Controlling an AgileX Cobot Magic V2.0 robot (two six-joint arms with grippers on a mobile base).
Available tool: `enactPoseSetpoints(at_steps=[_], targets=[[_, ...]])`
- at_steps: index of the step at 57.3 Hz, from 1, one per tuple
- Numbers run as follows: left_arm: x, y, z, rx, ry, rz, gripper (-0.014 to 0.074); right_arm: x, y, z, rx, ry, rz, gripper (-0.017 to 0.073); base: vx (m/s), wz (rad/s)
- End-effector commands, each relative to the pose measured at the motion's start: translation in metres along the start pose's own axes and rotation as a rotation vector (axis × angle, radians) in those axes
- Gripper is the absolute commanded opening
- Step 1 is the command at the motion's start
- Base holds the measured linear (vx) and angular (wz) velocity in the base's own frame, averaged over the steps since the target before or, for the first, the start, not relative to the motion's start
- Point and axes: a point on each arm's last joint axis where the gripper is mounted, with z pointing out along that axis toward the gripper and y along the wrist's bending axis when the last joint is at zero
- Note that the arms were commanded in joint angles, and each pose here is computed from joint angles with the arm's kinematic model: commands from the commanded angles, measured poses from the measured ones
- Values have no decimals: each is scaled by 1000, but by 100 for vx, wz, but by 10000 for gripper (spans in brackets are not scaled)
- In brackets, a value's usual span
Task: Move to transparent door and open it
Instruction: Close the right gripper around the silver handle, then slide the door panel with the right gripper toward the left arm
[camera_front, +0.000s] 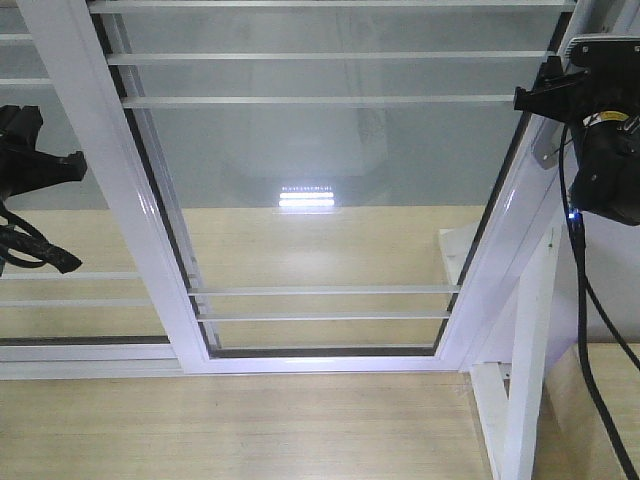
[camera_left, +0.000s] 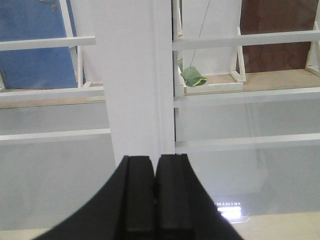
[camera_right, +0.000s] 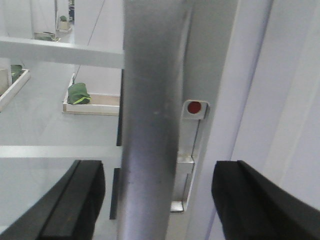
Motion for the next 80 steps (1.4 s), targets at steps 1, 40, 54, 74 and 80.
enactPoseSetpoints(at_steps=[1, 40, 54, 74, 80], targets=[[-24, 0, 0, -10, -135, -8, 76, -36, -1, -1, -21, -168, -35, 484, 0, 0], [-24, 0, 0, -10, -135, -8, 76, -39, 9, -3, -132, -197, 54, 222, 0, 0], [-24, 0, 0, -10, -135, -8, 76, -41, 13, -4, -181, -212, 92, 226, 0, 0], [-24, 0, 0, -10, -135, -8, 76, -48, 46, -13, -272, -262, 45, 262, 0, 0], [-24, 0, 0, -10, -134, -8, 76, -50, 58, -18, -299, -272, 22, 264, 0, 0]])
